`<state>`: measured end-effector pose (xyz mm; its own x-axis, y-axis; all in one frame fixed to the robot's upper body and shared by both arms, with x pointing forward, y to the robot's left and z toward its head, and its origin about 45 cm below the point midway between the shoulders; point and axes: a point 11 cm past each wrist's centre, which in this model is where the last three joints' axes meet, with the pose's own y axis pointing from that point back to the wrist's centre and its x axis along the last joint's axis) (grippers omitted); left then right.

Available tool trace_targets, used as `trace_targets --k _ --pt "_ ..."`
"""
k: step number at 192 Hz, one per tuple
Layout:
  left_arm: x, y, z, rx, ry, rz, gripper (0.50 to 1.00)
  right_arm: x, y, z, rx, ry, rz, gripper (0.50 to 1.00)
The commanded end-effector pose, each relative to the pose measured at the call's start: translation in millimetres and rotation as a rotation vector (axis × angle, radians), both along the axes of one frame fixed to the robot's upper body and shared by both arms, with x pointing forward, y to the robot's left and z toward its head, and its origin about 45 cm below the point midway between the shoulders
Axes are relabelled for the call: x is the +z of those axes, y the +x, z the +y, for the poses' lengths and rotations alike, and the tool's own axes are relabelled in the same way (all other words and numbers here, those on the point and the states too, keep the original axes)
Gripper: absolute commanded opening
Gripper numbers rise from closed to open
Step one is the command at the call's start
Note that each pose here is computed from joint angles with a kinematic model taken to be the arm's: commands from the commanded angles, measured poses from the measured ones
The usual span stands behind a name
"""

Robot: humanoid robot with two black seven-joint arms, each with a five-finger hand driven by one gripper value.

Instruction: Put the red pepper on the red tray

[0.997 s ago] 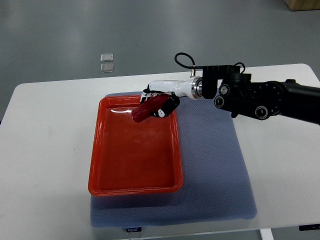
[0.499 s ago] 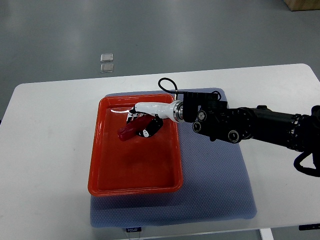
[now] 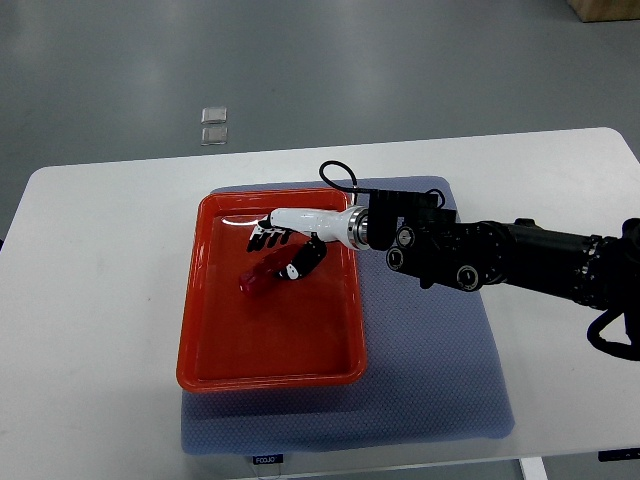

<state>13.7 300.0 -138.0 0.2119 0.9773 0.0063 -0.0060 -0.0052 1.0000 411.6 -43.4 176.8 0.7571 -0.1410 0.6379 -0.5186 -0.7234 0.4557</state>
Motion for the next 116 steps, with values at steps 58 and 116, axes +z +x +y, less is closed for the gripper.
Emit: trace_targets --k 58,116 --pt "0.0 0.1 -0.1 0.0 0.0 0.0 1.0 45.8 20.4 10.7 -0.109 0.247 0.034 0.807" --pt "0.0 0.2 -0.1 0.002 0.0 -0.001 1.0 98.8 71.9 -75.3 -0.592 0.999 0.262 0.819"
